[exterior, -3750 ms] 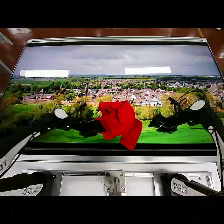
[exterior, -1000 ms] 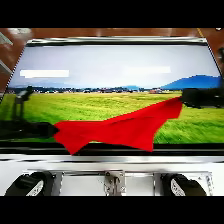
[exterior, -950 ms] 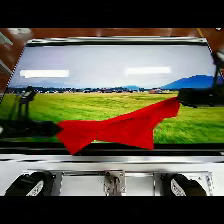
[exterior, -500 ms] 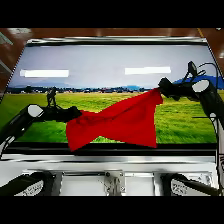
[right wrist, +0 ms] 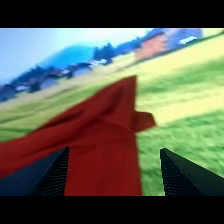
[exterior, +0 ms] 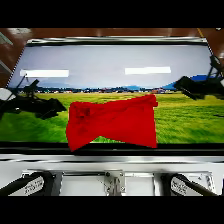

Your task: Fold the shirts.

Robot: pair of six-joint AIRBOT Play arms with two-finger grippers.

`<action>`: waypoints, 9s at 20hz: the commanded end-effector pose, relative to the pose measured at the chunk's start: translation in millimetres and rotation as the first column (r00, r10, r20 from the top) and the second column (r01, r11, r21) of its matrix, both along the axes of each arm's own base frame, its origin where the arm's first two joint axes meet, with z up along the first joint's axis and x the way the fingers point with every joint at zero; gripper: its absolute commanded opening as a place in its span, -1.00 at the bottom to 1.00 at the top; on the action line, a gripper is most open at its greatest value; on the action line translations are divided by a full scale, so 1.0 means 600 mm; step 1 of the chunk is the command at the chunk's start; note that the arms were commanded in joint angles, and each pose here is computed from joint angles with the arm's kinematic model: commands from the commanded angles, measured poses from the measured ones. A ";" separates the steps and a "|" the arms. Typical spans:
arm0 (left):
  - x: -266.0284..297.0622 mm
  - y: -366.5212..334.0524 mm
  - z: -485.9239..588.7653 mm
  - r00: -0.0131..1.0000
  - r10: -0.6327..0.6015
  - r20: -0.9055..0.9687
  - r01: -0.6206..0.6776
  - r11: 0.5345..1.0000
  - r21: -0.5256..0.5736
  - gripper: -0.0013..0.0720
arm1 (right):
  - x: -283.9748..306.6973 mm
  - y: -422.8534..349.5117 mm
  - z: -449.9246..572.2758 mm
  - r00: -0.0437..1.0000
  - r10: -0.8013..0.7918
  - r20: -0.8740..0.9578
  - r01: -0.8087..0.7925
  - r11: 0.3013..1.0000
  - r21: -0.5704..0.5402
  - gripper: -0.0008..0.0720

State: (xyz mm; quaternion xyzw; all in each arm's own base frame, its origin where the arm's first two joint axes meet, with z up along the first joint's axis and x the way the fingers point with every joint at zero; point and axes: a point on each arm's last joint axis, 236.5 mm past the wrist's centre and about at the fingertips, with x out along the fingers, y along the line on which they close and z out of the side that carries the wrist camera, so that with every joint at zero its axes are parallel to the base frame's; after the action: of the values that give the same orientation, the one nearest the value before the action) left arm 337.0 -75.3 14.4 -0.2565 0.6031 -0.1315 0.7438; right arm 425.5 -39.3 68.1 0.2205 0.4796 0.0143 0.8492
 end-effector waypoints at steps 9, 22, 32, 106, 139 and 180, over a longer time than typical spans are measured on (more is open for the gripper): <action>-0.259 -0.076 -0.164 0.957 -0.035 -0.290 -0.002 0.992 -0.126 0.95 | -0.241 -0.015 -0.168 0.908 0.028 -0.417 0.077 0.969 0.234 0.87; -0.168 -0.134 -0.162 0.994 0.008 -0.109 -0.025 0.989 -0.149 -0.83 | -0.302 0.124 -0.282 0.841 0.168 -0.514 0.031 0.934 0.356 0.87; -0.066 -0.143 -0.053 0.992 -0.048 0.119 0.066 0.987 -0.148 -0.83 | -0.264 0.244 -0.309 0.829 0.191 -0.526 0.072 0.896 0.439 0.11; -0.107 -0.047 -0.237 0.954 0.185 -0.236 -0.215 0.970 -0.109 0.52 | -0.161 -0.021 -0.197 0.892 -0.003 -0.452 0.157 0.940 0.304 0.75; -0.178 -0.001 0.857 0.005 -0.123 0.992 -0.228 0.966 0.121 -0.83 | -0.196 0.123 0.690 0.513 0.295 0.806 0.015 0.936 -0.351 -0.81; 0.352 0.058 0.006 0.800 0.177 0.573 -0.286 0.953 0.104 -0.83 | 0.295 0.099 -0.143 0.923 0.082 0.377 0.009 0.973 -0.231 -0.81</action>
State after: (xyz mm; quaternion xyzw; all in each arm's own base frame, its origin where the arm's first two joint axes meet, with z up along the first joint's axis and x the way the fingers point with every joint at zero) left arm 534.6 -40.8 40.8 -0.2041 0.3380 -0.0671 0.9163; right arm 588.3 7.8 3.7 0.1018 0.3226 0.0220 0.9408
